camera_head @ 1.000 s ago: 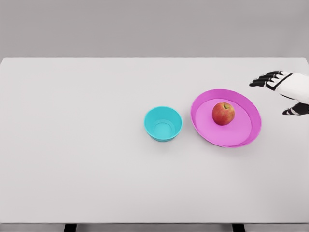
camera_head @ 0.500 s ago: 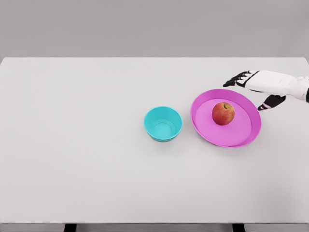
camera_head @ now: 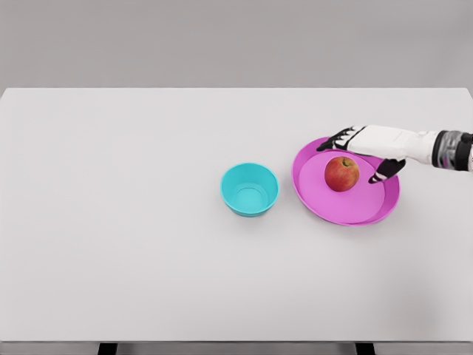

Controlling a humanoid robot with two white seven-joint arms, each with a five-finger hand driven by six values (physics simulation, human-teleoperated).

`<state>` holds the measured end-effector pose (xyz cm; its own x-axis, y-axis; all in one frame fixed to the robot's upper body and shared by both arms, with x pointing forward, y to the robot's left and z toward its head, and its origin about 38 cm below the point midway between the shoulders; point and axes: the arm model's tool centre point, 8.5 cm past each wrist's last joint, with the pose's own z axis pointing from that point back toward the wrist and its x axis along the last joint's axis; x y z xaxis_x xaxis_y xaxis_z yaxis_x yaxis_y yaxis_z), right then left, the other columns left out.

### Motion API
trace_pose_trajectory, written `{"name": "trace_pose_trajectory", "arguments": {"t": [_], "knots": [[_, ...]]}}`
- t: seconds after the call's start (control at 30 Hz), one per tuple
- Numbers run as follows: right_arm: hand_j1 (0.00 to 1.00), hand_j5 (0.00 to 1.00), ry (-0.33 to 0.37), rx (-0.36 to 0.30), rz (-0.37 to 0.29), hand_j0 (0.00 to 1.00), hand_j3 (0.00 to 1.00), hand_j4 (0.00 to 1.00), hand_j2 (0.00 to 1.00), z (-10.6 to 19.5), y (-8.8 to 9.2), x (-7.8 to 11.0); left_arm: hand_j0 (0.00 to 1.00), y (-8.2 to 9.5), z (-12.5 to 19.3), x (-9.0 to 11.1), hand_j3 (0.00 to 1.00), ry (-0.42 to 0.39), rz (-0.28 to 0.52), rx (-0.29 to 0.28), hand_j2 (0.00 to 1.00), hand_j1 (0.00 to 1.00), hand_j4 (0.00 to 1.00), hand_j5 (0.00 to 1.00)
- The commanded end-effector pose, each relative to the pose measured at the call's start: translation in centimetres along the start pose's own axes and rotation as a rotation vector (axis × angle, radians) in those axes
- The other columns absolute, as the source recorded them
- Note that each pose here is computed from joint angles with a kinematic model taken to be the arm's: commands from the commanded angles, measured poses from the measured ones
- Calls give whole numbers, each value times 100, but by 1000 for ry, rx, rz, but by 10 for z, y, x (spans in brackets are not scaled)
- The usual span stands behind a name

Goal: Put the apple from the pink plate into the blue bowl with your right arm

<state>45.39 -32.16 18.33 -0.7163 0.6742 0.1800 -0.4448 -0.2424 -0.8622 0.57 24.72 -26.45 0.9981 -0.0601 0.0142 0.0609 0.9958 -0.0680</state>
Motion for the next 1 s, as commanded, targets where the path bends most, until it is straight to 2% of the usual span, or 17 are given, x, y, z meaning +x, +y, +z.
{"name": "trace_pose_trajectory", "arguments": {"t": [0.0, 0.23, 0.43, 0.57, 0.6, 0.7, 0.83, 0.97], "knots": [[100, 100, -9, 6, -10, 100, 100, 100, 100, -4, 3, 2, 100, 0, 0, 0, 100, -1, 1, 0, 100, 100, 100, 100], [100, 100, -23, 15, -7, 100, 100, 100, 100, -12, 4, 5, 100, 0, 0, 0, 100, 1, 1, 0, 100, 100, 100, 100], [100, 100, -20, 43, -23, 100, 100, 100, 100, -15, 14, 3, 100, 0, 0, 0, 100, -1, 1, 0, 100, 100, 100, 100], [99, 99, -23, 44, -23, 99, 99, 99, 99, -17, 15, 4, 100, 0, 0, 0, 100, 1, -1, 0, 100, 100, 100, 100], [95, 95, -24, 43, -23, 95, 95, 95, 95, -17, 14, 5, 100, 0, 0, 0, 100, 1, 1, 0, 100, 100, 100, 100], [95, 95, -29, 49, -24, 95, 95, 95, 95, -19, 16, 6, 100, 0, 0, 0, 100, -1, 1, 0, 100, 100, 100, 100], [96, 96, -30, 40, -16, 96, 96, 96, 96, -20, 10, 6, 100, 0, 0, 0, 100, 1, 1, 0, 100, 100, 100, 100], [95, 95, -32, 53, -21, 95, 95, 95, 95, -23, 15, 6, 100, 0, 0, 0, 100, -1, 1, 0, 100, 100, 100, 100]]}}
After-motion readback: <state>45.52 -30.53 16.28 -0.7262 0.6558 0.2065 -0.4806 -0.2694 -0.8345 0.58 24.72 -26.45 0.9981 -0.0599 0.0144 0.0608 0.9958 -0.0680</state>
